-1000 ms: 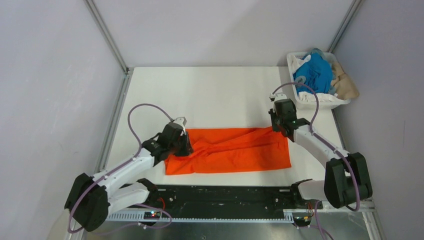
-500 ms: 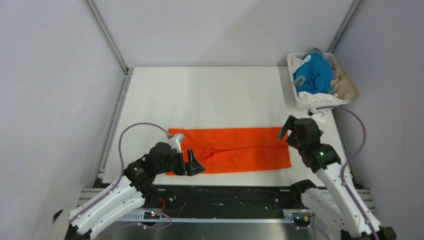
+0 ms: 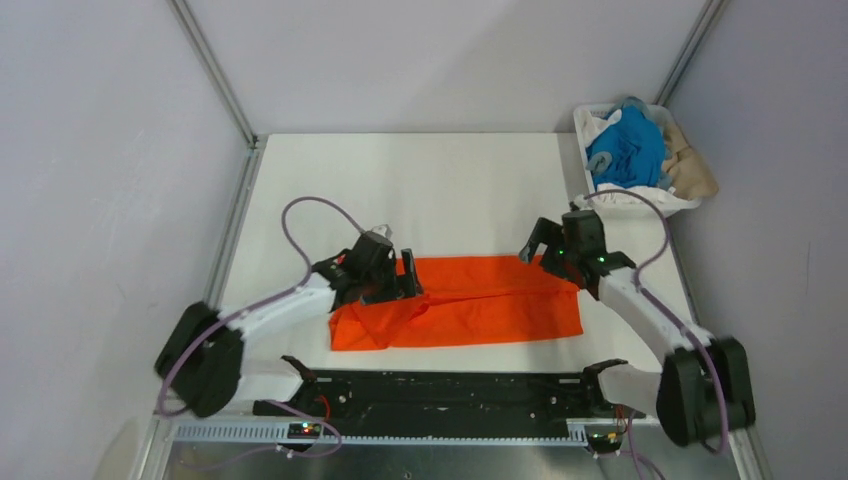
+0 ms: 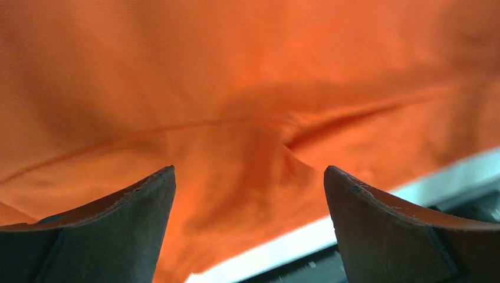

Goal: Fold and stack the t-shirts
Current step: Rotate the tshirt 90 degrees

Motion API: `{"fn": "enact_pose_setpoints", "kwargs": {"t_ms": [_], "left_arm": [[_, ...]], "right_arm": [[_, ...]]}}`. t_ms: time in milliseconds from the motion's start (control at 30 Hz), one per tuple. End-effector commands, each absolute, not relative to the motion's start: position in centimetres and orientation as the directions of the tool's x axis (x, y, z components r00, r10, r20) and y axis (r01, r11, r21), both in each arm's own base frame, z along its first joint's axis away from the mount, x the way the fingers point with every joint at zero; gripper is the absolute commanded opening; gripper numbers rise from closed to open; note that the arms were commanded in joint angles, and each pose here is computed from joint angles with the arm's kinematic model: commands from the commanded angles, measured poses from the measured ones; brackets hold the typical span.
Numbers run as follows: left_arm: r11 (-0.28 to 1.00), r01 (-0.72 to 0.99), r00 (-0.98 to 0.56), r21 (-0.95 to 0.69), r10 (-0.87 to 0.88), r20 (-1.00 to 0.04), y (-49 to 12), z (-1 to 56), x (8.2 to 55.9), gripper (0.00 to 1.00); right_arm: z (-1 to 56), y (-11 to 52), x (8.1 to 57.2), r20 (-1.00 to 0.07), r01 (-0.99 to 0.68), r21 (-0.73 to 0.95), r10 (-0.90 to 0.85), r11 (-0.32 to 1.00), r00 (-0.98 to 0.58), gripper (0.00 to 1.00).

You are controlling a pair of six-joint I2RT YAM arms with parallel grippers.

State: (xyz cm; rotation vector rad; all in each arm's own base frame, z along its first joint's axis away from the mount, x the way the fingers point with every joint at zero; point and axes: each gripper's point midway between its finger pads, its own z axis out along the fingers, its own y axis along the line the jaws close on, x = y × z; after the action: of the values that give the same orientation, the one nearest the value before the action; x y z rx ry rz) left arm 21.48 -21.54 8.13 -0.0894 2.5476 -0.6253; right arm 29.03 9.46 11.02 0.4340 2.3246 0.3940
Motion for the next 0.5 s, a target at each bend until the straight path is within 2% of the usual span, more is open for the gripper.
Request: {"fn": "enact_pose_setpoints", "kwargs": {"t_ms": [0, 200, 300, 333, 367, 400, 433, 467], "left_arm": [[0.906, -0.100, -0.900, -0.410, -0.258, -0.350, -20.4, 3.5, 23.7, 1.00], [0.882, -0.255, -0.876, -0.397, -0.384, -0.291, -18.2, 0.4, 28.8, 1.00], [0.872, -0.257, -0.846, -0.417, -0.412, -0.339, -19.0, 1.3, 35.0, 1.00], [0.869, -0.273, -0.868, -0.412, -0.408, -0.285, -19.5, -0.5, 35.5, 1.00], [0.842, -0.266, -0.856, -0.470, -0.430, -0.287, -20.6, 0.9, 38.4, 1.00], [0.824, -0.271, -0.882, -0.497, -0.419, -0.214, -21.8, -0.6, 38.6, 1.00], [0.798, -0.236, -0.866, -0.554, -0.432, -0.254, -23.2, 1.8, 42.2, 1.00], [0.795, -0.250, -0.883, -0.552, -0.422, -0.208, -23.9, -0.3, 42.5, 1.00]], "right_arm": [[9.1, 12.5, 30.9, -0.557, 0.098, 0.472, 0.383, 0.876, -0.737, 0.99], [3.7, 13.5, 29.0, -0.434, 0.131, 0.421, 0.326, 0.898, -0.840, 0.99], [2.3, 15.4, 26.7, -0.377, 0.076, 0.420, 0.250, 0.904, -0.892, 0.97], [2.0, 15.6, 25.8, -0.354, 0.077, 0.418, 0.240, 0.905, -0.904, 0.96], [1.9, 16.3, 25.0, -0.344, 0.055, 0.424, 0.217, 0.904, -0.913, 0.96], [1.9, 16.5, 24.0, -0.330, 0.051, 0.425, 0.207, 0.904, -0.921, 0.96], [1.8, 17.3, 22.8, -0.315, 0.017, 0.436, 0.170, 0.900, -0.934, 0.96], [2.0, 17.9, 22.2, -0.315, -0.010, 0.447, 0.147, 0.895, -0.938, 0.96]]}}
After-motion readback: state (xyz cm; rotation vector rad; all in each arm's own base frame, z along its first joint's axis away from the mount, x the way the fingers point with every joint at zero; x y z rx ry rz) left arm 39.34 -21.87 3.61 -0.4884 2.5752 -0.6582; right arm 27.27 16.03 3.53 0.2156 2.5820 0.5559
